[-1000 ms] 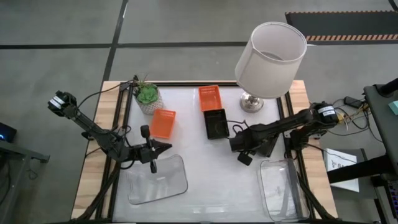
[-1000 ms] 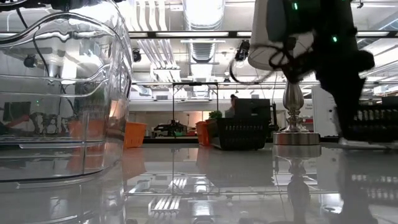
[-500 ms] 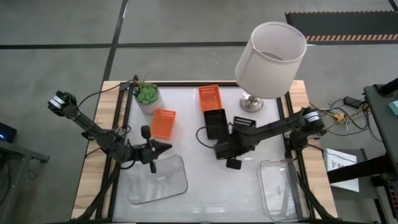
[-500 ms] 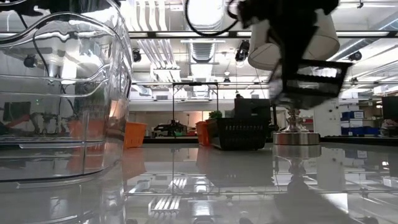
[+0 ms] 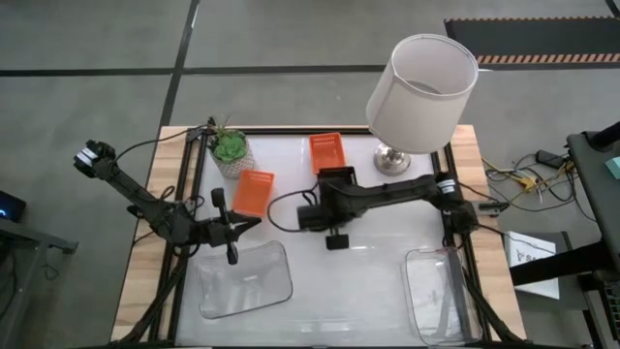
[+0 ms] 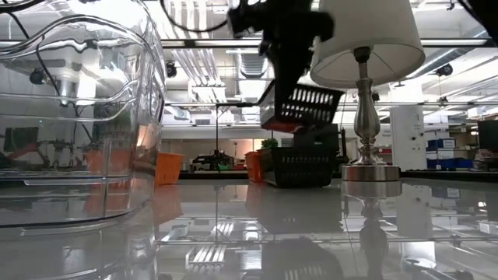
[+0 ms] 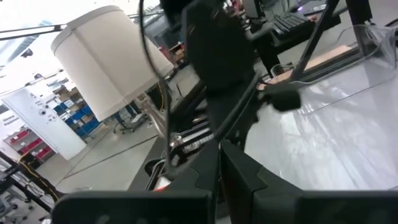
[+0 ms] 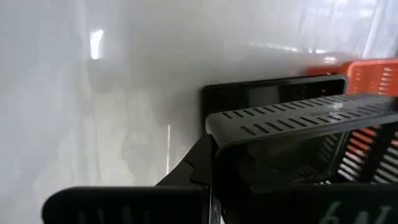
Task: Stack baskets by color
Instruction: Stack the right black bin on the stacked black bins
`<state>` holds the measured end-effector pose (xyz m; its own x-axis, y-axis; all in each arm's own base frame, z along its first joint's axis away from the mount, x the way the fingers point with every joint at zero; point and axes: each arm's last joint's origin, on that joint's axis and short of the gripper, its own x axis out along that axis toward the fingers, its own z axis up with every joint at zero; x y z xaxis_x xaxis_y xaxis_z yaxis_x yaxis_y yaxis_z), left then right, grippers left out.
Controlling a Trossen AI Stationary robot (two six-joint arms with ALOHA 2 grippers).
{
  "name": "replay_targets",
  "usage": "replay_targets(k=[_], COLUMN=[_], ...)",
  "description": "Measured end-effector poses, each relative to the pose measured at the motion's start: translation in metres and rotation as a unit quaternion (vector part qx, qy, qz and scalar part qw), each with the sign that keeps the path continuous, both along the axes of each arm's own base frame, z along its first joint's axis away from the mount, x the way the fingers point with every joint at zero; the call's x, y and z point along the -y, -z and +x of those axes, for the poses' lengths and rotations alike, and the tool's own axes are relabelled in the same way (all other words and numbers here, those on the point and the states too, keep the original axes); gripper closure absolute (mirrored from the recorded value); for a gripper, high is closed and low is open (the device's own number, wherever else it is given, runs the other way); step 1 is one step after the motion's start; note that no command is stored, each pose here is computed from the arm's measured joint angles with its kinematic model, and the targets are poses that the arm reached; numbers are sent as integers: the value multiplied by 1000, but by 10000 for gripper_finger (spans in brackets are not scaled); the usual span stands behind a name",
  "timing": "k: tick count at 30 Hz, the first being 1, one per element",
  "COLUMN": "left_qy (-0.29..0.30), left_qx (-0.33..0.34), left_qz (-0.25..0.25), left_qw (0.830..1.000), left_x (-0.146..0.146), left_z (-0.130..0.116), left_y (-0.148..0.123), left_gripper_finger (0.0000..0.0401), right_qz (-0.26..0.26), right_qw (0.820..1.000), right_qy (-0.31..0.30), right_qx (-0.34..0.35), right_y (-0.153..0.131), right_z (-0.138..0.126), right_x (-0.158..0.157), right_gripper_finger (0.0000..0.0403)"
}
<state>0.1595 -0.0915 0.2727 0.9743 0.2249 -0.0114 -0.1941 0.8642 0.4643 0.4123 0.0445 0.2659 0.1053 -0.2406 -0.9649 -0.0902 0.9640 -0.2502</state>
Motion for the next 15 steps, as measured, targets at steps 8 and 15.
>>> replay_targets(k=[8, 15], left_qy=[4, 4], left_qx=[-5, -5], left_qz=[4, 4], left_qw=[1000, 1000], left_x=[2, 1], left_z=[-1, -1], left_y=[4, 4], left_gripper_finger=[401, 401], right_qz=[-8, -6], right_qw=[999, 998], right_qy=[10, -1], right_qx=[-45, -55], right_y=[24, 33], right_z=[12, 16], right_x=[26, 25], right_gripper_finger=[394, 394])
